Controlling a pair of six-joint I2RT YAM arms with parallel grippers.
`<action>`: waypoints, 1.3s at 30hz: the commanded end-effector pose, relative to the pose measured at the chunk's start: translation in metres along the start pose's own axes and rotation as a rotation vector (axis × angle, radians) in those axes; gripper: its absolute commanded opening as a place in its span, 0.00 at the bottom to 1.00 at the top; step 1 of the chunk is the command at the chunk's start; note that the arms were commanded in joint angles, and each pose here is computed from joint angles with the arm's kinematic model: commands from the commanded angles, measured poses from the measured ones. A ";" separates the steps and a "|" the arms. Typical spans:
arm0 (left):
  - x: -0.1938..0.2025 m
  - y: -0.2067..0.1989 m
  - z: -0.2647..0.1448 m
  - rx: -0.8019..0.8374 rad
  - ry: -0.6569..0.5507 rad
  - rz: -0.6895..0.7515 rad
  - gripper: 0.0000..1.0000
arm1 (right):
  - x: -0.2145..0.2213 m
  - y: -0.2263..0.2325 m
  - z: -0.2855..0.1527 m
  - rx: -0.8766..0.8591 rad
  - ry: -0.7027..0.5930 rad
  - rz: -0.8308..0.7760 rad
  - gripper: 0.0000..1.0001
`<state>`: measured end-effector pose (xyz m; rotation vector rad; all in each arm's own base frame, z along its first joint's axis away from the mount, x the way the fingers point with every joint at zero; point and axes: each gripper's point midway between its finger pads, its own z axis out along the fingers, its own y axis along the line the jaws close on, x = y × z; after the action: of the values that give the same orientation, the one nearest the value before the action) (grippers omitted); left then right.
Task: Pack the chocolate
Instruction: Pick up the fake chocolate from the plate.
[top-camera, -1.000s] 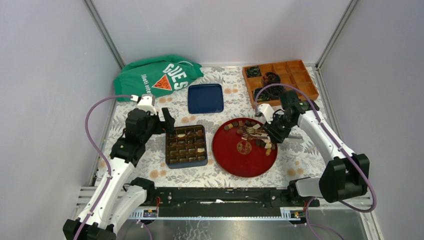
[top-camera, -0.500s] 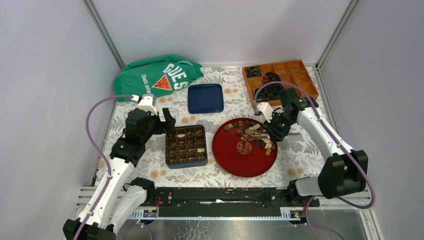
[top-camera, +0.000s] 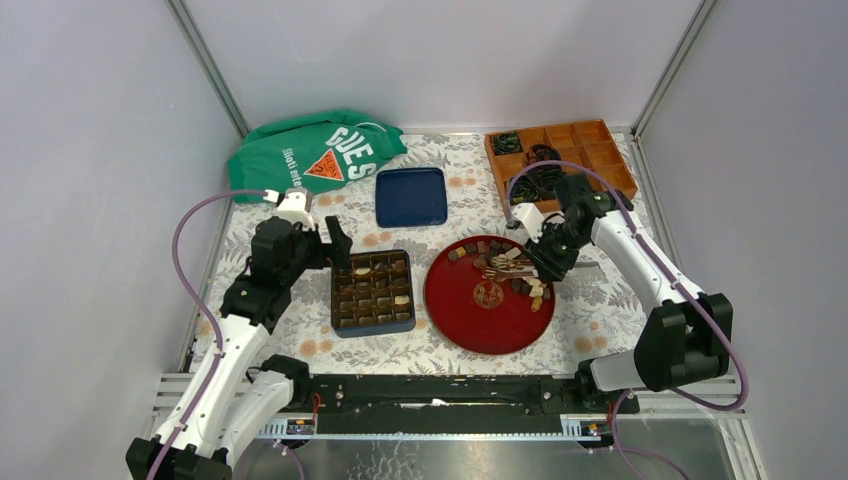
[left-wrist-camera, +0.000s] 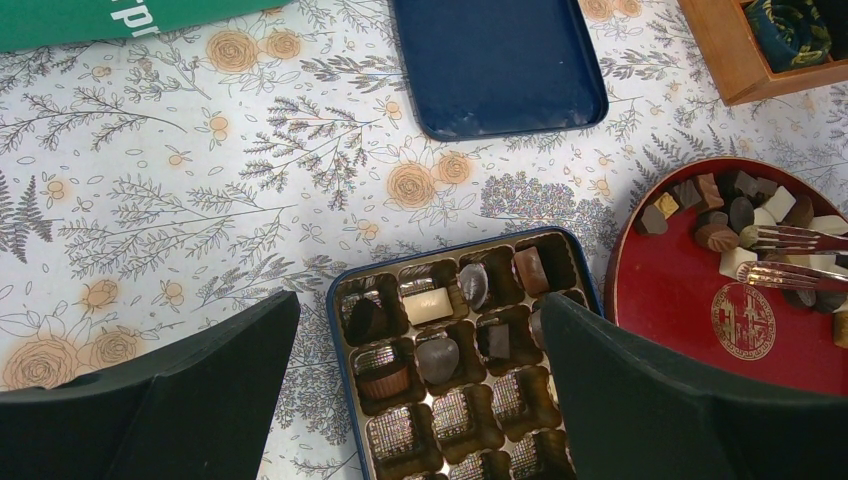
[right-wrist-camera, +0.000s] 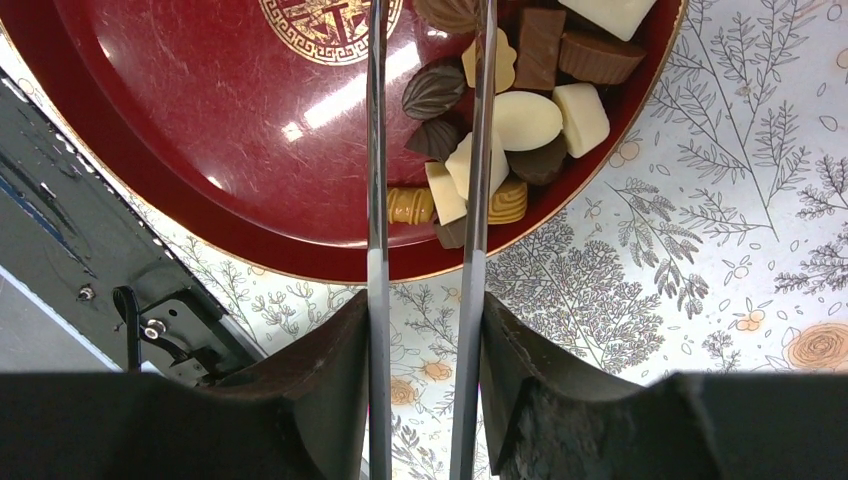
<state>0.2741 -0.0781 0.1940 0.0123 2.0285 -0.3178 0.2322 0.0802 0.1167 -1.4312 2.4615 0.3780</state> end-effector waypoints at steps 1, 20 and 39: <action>-0.016 -0.003 0.001 0.021 -0.056 0.016 0.99 | -0.013 -0.004 -0.005 0.025 -0.006 -0.020 0.46; -0.010 -0.001 0.007 0.014 -0.036 -0.001 0.99 | -0.024 0.009 -0.021 0.030 -0.027 -0.043 0.09; 0.054 0.040 0.046 -0.235 0.241 -0.138 0.59 | -0.057 0.056 -0.036 -0.085 -0.323 -0.035 0.01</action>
<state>0.2898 -0.0667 0.1276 -0.1597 2.2634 -0.2287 0.2100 0.1191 0.1651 -1.3580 2.2757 0.5318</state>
